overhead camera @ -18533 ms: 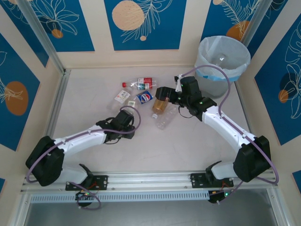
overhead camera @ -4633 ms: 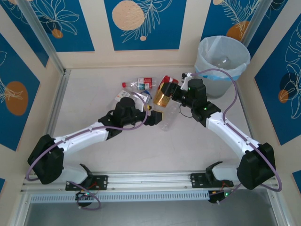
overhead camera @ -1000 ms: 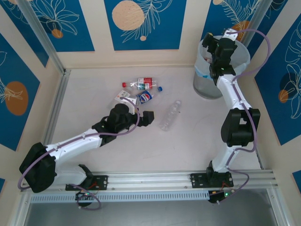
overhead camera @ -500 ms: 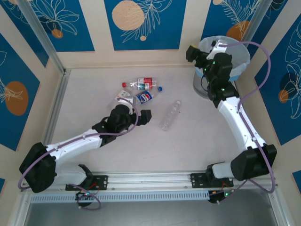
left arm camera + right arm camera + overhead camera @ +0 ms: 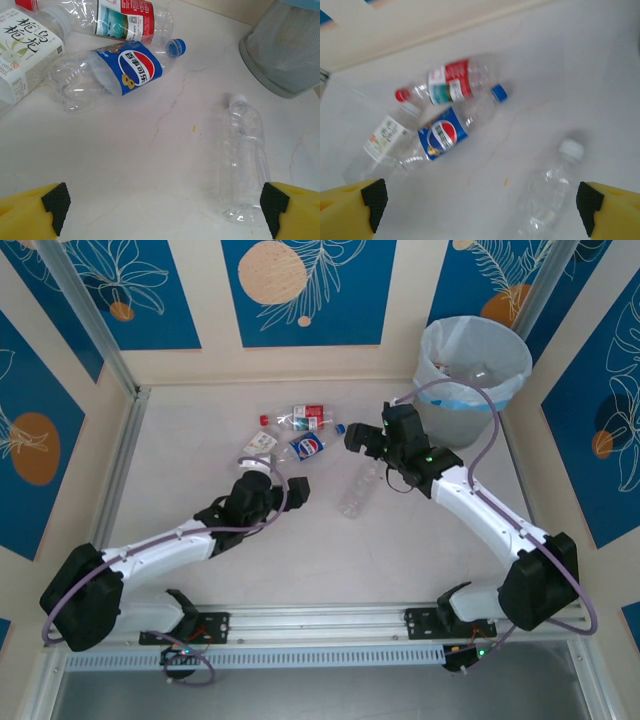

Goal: Put the plastic bottles in the bin

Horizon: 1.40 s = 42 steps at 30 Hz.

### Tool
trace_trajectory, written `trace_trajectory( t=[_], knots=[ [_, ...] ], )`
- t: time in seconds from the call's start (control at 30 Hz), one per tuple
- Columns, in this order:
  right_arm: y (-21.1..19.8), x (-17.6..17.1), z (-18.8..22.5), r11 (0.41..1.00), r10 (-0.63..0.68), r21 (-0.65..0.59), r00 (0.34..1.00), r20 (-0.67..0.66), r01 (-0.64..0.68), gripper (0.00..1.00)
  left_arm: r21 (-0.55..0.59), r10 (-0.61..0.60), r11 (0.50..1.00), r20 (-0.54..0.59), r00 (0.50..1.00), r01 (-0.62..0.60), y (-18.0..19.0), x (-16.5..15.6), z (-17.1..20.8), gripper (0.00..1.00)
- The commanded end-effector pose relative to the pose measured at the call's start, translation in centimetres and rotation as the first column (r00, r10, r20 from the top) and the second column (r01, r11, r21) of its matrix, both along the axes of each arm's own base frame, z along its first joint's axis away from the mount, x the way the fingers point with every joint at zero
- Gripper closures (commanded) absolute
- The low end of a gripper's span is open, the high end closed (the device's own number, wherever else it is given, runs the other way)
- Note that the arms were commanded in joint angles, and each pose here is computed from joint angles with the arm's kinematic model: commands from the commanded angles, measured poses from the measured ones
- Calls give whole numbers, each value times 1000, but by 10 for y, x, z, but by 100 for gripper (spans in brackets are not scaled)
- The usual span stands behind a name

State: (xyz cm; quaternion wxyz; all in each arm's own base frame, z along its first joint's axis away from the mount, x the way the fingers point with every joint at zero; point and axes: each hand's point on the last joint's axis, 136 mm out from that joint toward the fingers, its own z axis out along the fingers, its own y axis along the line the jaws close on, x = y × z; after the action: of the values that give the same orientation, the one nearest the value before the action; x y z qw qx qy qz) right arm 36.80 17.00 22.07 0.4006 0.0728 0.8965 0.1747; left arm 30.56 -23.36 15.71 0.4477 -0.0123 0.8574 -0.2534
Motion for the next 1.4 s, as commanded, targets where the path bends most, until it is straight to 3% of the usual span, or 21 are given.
trace_trajectory(
  t=[0.0,0.3,0.5,0.7,1.03,1.37],
  knots=[
    [-14,-26,-55,997,-64,-48,968,-242,54,1,-30,19,999,20,1000,-19,6,0,5,1],
    [-15,-42,-119,980,-194,-128,857,-477,150,1,20,47,999,10,999,-48,16,0,-3,1],
    [13,-37,-141,985,-170,-90,827,-536,144,1,31,39,999,11,999,-39,14,1,-3,1],
    [10,-38,-166,971,-240,-139,788,-567,196,1,39,16,999,3,1000,-16,13,-3,0,1],
    [12,-41,-184,967,-255,-167,782,-568,194,1,64,25,998,-2,1000,-24,17,-3,-5,1],
    [12,-41,-190,971,-234,-169,811,-536,168,18,76,-13,997,-27,1000,15,3,4,-7,1]
  ],
)
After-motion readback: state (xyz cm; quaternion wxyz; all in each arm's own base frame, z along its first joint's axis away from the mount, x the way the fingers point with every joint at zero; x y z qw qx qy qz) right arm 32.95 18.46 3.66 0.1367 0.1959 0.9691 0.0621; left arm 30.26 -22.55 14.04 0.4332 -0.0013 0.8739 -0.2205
